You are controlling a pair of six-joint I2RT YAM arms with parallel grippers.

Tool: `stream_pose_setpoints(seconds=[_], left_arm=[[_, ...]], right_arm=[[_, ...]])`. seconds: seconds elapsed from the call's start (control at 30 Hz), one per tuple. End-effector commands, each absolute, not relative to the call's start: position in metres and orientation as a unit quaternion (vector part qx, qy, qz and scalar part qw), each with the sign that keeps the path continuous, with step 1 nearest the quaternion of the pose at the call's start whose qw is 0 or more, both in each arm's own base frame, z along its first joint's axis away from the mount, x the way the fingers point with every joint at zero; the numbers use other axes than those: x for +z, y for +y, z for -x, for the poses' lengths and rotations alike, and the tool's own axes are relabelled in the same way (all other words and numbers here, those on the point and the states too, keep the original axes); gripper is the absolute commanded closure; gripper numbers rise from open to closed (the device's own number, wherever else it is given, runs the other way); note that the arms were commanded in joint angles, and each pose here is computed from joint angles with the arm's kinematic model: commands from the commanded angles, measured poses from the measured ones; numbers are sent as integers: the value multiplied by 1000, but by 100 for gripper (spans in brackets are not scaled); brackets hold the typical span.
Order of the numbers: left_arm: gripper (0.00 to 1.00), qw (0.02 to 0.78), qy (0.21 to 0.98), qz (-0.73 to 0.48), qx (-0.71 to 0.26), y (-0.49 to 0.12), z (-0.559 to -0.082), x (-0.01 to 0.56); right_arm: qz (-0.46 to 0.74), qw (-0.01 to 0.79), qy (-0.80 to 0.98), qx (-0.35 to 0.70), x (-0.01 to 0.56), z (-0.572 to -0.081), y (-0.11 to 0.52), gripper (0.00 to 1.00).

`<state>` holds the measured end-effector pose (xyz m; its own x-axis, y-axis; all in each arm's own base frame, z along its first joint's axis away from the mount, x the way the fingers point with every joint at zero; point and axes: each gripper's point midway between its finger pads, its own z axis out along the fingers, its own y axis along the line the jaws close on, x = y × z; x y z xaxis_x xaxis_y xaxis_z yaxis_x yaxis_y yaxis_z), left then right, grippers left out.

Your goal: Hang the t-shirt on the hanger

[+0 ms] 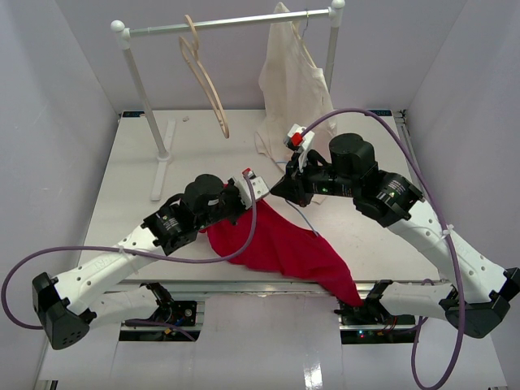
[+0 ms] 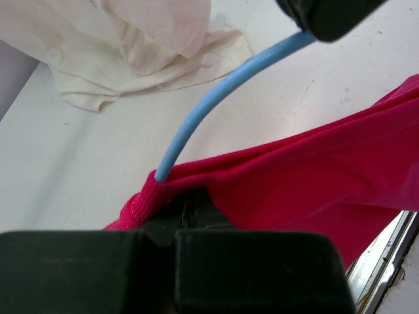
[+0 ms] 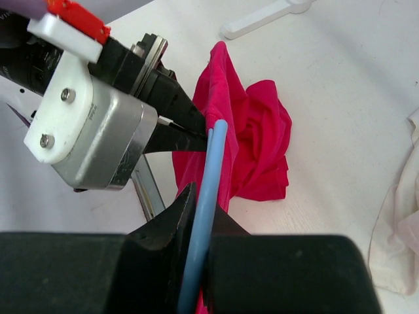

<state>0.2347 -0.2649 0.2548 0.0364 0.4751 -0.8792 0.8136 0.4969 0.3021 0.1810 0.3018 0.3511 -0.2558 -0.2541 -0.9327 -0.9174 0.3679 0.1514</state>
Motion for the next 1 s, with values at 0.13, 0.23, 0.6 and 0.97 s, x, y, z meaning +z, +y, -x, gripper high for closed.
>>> stream_pose_setpoints(seconds=[0.13, 0.23, 0.6, 0.97], left_arm=[[100, 599, 671, -409, -151, -248, -240, 309], [100, 626, 658, -387, -159, -235, -232, 332], [98, 615, 654, -399, -185, -236, -217, 336], [41, 529, 710, -373, -278, -262, -199, 322]], right_arm=[[414, 479, 665, 396, 373, -177, 302, 92], [413, 475, 679, 379, 360, -181, 299, 92], [413, 467, 690, 367, 347, -184, 298, 92], [392, 484, 689, 372, 366, -188, 298, 92]])
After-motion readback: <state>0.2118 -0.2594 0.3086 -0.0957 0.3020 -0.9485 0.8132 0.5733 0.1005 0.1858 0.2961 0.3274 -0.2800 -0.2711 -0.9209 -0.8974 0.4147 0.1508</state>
